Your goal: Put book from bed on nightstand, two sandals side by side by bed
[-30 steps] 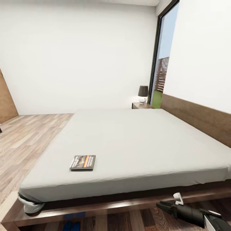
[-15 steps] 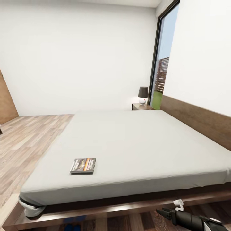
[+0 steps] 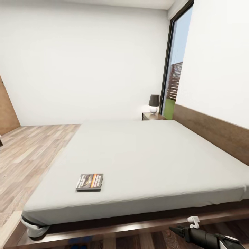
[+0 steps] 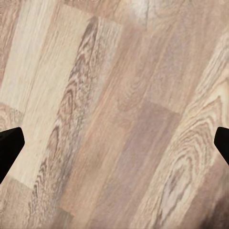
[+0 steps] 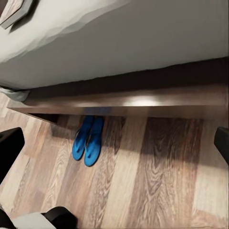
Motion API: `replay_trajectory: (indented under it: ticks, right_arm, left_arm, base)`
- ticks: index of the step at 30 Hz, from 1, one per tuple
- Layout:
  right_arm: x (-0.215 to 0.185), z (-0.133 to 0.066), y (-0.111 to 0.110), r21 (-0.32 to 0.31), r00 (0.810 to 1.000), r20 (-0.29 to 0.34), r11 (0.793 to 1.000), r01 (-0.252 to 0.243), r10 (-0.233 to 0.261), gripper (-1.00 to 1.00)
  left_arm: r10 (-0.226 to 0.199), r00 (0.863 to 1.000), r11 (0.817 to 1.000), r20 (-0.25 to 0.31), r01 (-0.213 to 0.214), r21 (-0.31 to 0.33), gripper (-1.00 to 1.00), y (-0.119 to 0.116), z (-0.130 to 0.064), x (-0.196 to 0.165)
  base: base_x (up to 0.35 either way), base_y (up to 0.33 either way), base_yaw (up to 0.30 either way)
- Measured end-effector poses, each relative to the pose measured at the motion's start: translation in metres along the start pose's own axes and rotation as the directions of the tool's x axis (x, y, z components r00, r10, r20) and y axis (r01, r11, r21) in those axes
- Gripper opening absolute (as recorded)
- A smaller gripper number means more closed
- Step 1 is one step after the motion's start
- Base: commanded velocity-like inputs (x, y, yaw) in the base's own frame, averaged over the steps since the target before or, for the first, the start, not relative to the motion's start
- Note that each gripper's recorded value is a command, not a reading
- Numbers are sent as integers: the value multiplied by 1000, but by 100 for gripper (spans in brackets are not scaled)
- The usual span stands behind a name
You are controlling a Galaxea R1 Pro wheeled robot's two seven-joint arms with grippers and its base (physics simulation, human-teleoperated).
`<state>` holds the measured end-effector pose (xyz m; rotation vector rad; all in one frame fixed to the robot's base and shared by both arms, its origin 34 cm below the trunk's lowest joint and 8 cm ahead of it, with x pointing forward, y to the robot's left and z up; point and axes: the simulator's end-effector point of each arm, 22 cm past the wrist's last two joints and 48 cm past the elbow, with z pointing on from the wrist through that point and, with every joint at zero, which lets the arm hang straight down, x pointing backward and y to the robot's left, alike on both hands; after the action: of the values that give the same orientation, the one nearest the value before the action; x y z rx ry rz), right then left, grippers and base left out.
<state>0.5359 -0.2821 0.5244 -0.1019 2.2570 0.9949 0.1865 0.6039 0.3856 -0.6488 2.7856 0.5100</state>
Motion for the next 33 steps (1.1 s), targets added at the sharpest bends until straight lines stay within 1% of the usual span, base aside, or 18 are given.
replay_trajectory:
  ticks: [2, 7, 18, 23, 28, 33]
  right_arm:
    - [-1, -1, -2, 19, 1000, -3, 1000, -5, 5, 100]
    - [0, -5, -1, 41, 1000, -17, 999, -17, 18, 100]
    - [-4, -13, 7, 64, 999, -40, 998, 9, -6, 100]
    - [-9, -18, 3, 109, 999, -45, 994, 11, -6, 100]
    - [-5, -18, 0, 162, 998, -59, 987, -2, 11, 100]
    - [0, -17, 3, 186, 996, -91, 982, 7, 10, 100]
  left_arm:
    - [-1, 1000, 1000, 0, 1, 0, 100, 1, -4, -2]
    - [-1, 1000, 1000, 1, 1, 0, 100, 3, -13, -7]
    - [-5, 1000, 1000, 3, 5, -3, 100, 9, -32, -18]
    - [-6, 1000, 1000, 1, 6, -9, 100, 16, -42, -23]
    - [-5, 1000, 1000, -2, 5, -11, 100, 20, -50, -27]
    - [-2, 1000, 1000, 2, 2, -12, 100, 23, -59, -34]
  base:
    - [0, 0, 0]
    - [0, 0, 0]
    - [0, 0, 0]
    - [0, 0, 0]
    - [0, 0, 0]
    - [0, 0, 0]
